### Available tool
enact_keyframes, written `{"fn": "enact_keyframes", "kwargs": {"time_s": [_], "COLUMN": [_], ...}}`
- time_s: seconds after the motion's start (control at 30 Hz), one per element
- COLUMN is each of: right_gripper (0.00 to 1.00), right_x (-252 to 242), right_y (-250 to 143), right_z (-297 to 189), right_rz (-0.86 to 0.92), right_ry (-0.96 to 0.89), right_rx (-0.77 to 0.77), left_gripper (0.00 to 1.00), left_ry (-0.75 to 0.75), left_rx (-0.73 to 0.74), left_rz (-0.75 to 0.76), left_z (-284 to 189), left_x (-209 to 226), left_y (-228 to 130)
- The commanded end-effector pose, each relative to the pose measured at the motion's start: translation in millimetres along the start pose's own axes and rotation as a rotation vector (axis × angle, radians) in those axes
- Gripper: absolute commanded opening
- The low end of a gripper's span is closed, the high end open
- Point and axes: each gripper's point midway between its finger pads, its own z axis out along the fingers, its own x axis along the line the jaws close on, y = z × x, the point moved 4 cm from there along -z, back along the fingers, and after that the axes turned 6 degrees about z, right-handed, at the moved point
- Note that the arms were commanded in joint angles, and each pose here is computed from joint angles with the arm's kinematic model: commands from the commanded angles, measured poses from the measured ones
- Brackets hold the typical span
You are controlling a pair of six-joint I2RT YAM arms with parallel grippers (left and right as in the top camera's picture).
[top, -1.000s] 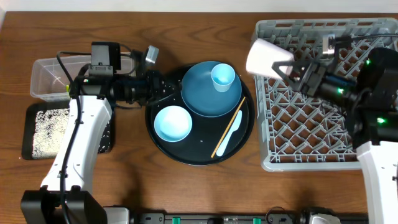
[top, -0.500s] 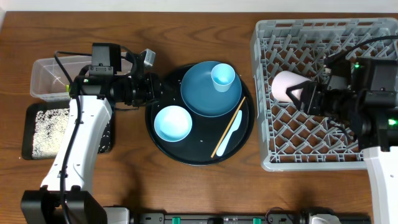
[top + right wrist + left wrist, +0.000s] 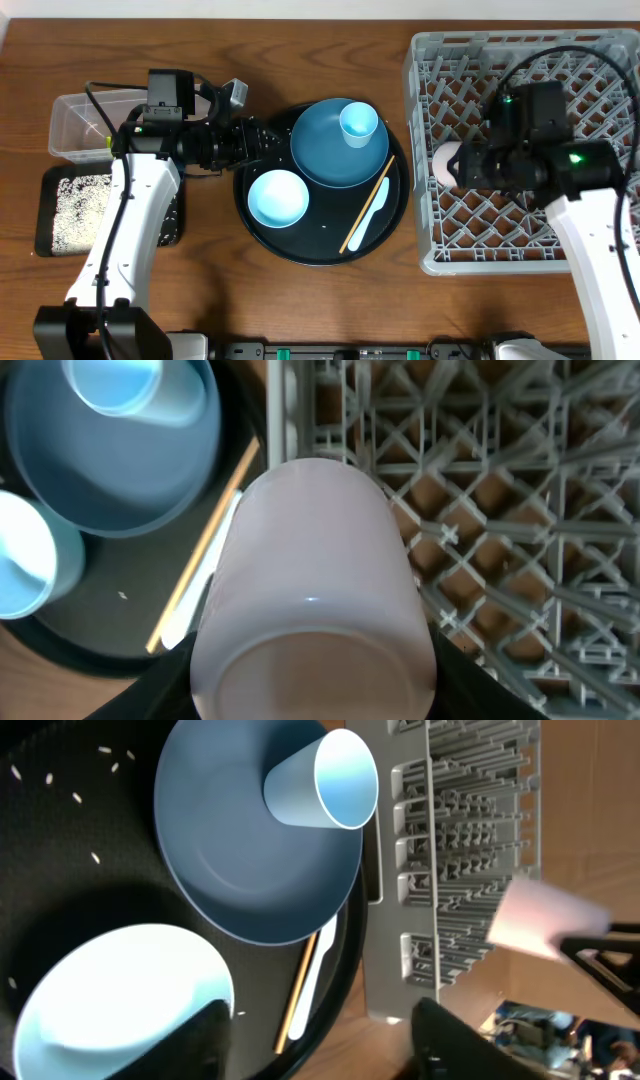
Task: Sort waste into correct bins and load items into the dishwasher rack
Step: 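Lower the pink cup upside down into the rack with the right gripper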
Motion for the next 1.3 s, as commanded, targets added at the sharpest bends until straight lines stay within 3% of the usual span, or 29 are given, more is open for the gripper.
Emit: {"fn": "enact_keyframes", "kwargs": {"time_s": [0.0, 0.33, 1.27], "right_gripper": [0.07, 0.01, 0.01], "right_x": [-2, -18, -26], "right_y": [0, -27, -46], "right_z": [3, 7, 64], "right_rz": [0.006, 0.033, 0.039], "right_ry": [-0.039, -0.143, -0.143], "right_rx": [0.025, 0.175, 0.247], "left_gripper": [0.62, 0.62, 0.62], "left_ry": [0.013, 0.013, 0.014], "left_rx": [-0.004, -0.003, 0.002], "left_rz": [0.007, 0.006, 0.002], "left_z": [-1, -1, -1], "left_x": [2, 2, 2], "left_y": [1, 1, -1]}}
